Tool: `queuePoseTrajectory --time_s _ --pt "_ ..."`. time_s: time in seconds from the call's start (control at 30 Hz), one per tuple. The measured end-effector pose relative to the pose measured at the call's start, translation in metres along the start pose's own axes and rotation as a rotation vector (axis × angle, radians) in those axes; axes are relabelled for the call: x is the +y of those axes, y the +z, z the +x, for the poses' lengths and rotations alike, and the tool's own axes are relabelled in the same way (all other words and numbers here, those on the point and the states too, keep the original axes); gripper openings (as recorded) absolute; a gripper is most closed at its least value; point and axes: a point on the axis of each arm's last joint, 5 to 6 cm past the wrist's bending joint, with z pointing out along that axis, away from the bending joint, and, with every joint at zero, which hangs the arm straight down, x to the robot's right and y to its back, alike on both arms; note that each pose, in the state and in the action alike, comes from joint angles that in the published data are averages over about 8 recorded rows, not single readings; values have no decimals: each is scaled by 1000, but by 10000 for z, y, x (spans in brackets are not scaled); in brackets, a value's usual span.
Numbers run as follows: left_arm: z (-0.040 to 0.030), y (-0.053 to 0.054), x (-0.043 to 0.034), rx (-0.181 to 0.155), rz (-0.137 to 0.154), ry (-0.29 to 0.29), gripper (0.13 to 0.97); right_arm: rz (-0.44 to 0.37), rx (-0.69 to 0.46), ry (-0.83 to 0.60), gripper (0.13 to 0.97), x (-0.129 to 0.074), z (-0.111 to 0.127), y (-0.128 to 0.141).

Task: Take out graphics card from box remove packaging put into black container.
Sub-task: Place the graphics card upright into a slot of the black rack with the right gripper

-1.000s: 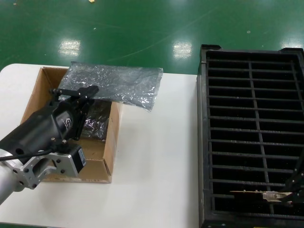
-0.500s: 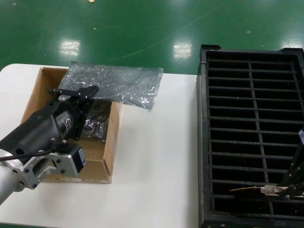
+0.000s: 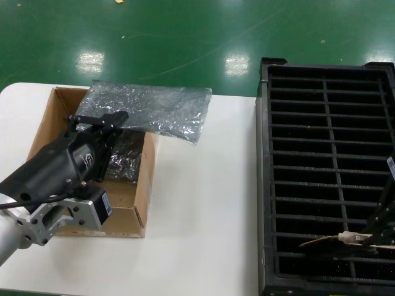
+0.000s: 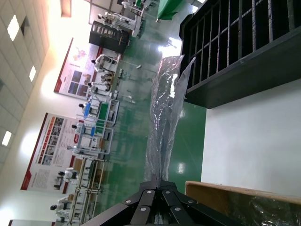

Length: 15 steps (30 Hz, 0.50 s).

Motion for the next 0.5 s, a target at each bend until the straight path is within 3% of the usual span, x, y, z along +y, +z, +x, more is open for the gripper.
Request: queuePoseTrajectory --time_s 0.5 --pt "0 0 0 0 0 0 140 12 2 6 162 25 -1 -43"
